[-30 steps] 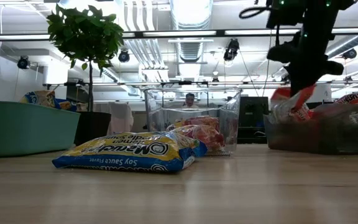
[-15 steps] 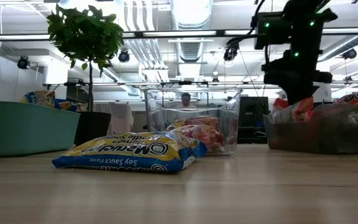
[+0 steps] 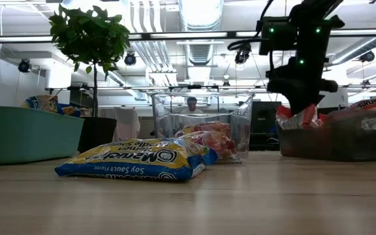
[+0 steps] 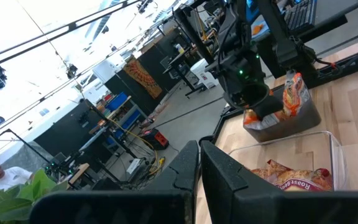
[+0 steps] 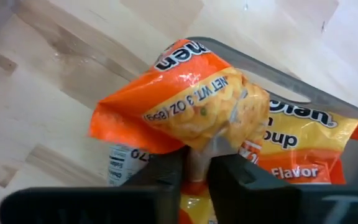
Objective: Sort Maruchan noodles
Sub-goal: Put the orange noodle pack into the black bin, then put the blue noodle pack into the green bin
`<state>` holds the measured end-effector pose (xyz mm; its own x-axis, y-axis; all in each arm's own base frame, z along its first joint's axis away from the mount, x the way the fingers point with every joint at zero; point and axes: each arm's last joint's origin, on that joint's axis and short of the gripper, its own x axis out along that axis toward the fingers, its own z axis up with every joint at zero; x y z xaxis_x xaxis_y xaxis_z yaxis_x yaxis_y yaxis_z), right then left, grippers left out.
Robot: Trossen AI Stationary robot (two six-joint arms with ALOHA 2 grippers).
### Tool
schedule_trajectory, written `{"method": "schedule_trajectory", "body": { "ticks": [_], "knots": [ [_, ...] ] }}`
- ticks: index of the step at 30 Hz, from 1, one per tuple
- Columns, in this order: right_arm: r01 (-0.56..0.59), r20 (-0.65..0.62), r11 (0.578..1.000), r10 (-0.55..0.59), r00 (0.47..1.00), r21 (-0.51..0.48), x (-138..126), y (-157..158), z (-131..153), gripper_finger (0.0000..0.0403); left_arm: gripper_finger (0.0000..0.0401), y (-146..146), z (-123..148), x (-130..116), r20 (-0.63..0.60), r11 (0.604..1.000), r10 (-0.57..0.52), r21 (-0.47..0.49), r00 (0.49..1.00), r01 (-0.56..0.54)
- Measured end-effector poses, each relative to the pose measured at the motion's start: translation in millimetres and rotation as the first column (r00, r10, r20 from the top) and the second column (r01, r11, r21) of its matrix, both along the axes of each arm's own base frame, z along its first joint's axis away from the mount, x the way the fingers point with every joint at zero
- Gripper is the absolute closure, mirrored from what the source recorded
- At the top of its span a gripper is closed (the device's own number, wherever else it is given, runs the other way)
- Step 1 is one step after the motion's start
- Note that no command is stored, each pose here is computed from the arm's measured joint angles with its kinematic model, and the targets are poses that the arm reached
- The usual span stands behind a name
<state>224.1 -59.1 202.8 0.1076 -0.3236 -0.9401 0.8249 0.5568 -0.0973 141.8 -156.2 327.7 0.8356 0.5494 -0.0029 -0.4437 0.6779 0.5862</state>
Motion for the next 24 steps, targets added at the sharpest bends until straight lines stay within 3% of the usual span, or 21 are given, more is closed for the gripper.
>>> {"method": "schedule_trajectory", "body": {
  "ticks": [12,24],
  "knots": [
    [0.029,0.024,0.999,-0.03,0.999,0.016,-0.5,0.3,38.3,0.0234,0.0399,0.0,0.0,0.0,0.0,1.0,0.0,0.0,1.0,0.0],
    [0.017,0.167,1.0,-0.013,0.986,-0.019,11.5,1.5,107.2,0.0217,0.0399,0.0,0.0,0.0,-0.002,1.0,0.0,0.003,1.0,0.0]
  ]
}}
